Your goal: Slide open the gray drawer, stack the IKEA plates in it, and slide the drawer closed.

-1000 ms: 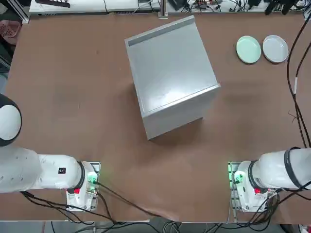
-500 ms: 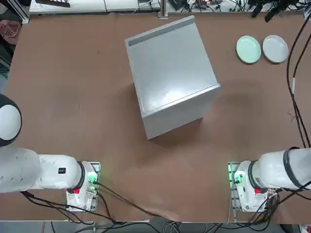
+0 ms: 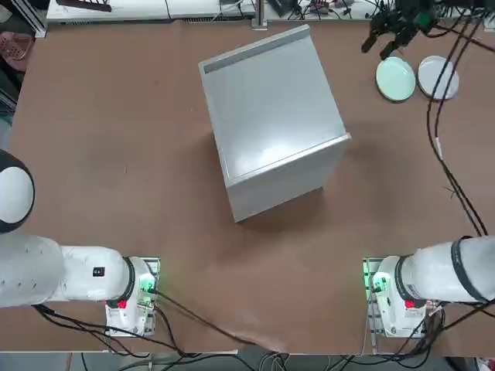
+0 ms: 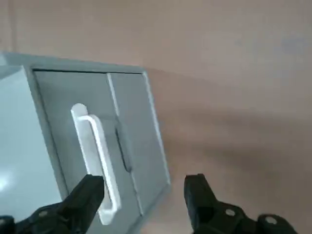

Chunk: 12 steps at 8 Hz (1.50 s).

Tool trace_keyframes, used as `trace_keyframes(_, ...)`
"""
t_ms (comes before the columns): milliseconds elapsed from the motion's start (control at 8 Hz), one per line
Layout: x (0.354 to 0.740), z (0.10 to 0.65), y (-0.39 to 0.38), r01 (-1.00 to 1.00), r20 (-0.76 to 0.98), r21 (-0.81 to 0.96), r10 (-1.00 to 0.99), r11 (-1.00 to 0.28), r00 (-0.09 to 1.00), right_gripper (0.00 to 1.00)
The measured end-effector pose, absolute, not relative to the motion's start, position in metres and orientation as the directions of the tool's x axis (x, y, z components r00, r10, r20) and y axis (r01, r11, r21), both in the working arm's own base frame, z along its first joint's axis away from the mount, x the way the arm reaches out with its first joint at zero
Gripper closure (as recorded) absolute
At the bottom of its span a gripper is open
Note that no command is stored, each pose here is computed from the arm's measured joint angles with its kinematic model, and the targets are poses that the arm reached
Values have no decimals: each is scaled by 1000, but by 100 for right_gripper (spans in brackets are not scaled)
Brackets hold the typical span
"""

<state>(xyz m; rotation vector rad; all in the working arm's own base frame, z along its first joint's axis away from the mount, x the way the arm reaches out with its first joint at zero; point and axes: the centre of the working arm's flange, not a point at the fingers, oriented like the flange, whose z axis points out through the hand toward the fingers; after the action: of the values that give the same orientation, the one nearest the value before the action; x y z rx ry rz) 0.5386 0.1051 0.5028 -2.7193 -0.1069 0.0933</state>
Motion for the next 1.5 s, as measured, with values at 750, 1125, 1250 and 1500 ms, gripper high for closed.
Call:
trace_keyframes(750, 532, 428, 135, 50, -88, -570, 121, -820, 989, 0)
trace_keyframes(1125, 534, 412, 137, 105, -63, -607, 180, -788, 982, 0)
trace_keyframes(1250, 533, 406, 138, 126, -54, -623, 203, -772, 978, 0)
trace_keyframes(1500, 534, 396, 141, 166, -27, -651, 241, -741, 970, 0)
